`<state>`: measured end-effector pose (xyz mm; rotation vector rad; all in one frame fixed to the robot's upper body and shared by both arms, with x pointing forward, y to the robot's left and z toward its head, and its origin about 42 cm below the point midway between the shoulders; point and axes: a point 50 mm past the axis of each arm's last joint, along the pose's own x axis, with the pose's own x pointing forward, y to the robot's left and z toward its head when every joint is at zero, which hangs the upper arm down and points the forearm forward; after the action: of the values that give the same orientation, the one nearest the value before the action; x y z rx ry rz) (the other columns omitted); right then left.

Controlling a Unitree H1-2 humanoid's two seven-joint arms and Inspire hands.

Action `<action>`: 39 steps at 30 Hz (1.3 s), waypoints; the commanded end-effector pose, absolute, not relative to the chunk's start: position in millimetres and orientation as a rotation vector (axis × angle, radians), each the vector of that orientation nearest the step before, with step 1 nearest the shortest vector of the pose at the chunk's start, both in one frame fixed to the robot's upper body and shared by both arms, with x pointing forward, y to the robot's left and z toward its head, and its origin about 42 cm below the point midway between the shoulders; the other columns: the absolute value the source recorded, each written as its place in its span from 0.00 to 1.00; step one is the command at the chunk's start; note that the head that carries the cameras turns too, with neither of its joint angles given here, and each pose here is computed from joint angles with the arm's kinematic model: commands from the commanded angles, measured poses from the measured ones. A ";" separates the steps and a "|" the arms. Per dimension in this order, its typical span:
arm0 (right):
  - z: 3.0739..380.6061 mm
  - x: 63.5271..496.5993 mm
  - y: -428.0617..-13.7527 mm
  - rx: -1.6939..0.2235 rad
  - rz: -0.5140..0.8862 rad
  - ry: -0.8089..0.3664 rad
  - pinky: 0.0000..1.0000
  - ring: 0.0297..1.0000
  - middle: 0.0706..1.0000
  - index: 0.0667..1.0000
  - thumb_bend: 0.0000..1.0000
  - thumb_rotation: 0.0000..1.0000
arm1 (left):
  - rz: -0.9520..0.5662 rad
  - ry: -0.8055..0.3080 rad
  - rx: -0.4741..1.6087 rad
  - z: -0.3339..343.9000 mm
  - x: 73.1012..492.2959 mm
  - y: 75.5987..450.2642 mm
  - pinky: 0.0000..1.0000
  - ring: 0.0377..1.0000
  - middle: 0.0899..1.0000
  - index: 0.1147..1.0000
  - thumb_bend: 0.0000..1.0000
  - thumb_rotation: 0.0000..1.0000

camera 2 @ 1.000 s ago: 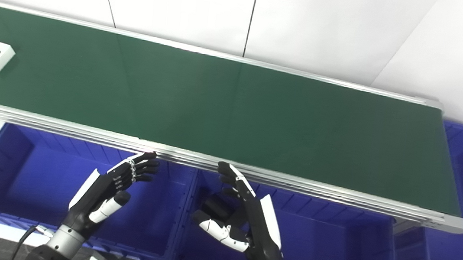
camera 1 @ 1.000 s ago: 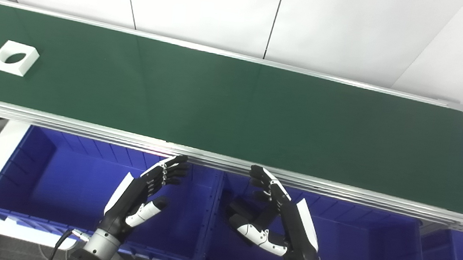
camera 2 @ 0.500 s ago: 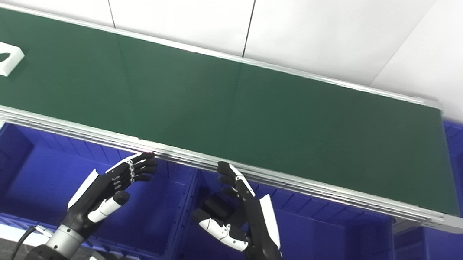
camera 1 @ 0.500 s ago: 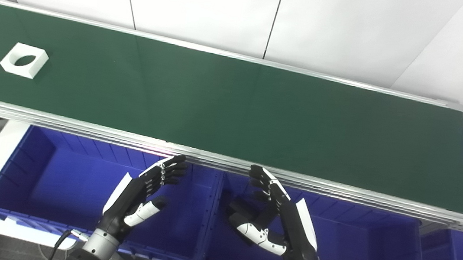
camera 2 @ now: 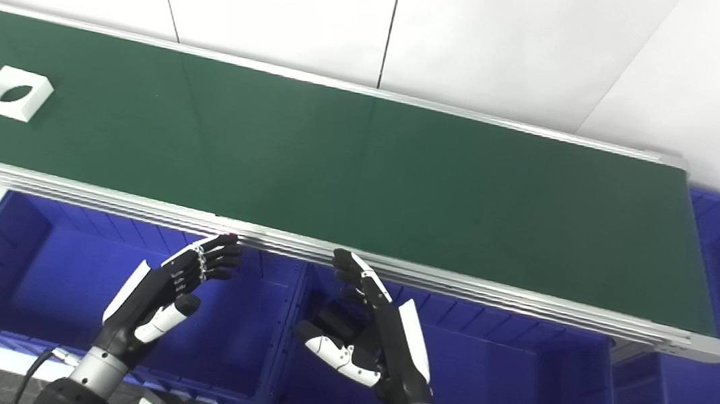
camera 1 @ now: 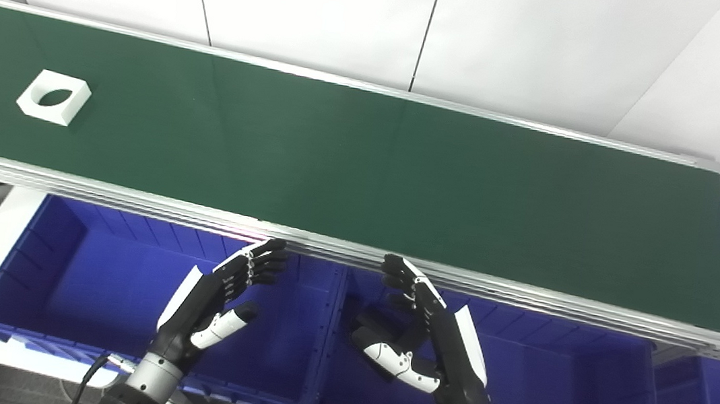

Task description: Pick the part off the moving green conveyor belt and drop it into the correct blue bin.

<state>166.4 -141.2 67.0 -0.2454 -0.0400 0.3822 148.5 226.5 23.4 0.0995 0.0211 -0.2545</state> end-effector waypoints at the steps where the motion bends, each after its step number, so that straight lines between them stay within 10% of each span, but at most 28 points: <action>1: 75.3 170.3 -137.6 -0.220 0.370 -0.124 0.76 0.82 0.83 0.86 0.54 0.42 | -0.250 -0.049 0.111 33.0 154.4 229.4 0.76 0.79 0.80 0.82 0.87 0.79; 39: 56.2 178.1 -151.3 -0.216 0.382 -0.121 0.74 0.82 0.84 0.89 0.48 0.69 | -0.246 -0.241 0.366 97.3 168.2 260.9 0.71 0.76 0.78 0.77 0.91 0.49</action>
<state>173.1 -154.9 44.9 -0.2359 -0.0457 0.3839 162.2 257.6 82.3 0.3380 -0.1789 -0.2419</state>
